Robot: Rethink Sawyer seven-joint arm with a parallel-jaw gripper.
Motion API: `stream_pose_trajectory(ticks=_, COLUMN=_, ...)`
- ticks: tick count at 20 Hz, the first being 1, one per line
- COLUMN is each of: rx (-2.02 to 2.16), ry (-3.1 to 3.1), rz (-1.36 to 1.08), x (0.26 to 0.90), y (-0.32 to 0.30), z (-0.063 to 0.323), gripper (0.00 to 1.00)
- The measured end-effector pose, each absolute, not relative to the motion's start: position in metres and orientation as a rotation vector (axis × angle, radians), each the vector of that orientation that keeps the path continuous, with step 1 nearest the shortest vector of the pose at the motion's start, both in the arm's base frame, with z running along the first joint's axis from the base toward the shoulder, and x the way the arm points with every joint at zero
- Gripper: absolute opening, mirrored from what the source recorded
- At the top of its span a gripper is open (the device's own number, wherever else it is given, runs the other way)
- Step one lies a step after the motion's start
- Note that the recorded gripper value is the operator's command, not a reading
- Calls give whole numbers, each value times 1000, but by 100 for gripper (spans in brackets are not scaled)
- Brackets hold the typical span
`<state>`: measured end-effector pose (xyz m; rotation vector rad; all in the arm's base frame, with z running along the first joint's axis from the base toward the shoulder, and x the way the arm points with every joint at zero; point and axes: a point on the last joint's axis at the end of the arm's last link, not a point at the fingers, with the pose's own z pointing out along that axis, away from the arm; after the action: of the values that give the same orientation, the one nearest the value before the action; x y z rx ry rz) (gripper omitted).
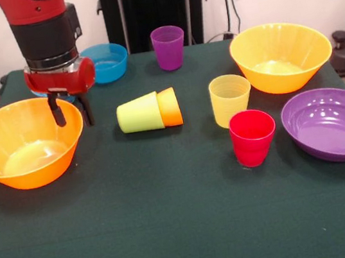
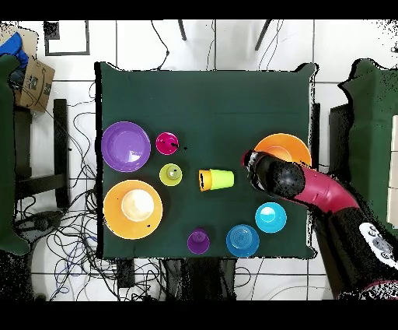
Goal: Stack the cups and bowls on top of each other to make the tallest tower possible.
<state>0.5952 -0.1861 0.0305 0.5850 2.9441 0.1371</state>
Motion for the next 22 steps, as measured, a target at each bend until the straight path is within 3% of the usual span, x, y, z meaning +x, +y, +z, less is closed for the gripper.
stream_pose_trajectory(ticks=22, rx=555, ry=2924, rz=162, x=609, y=-168, z=7, gripper=100)
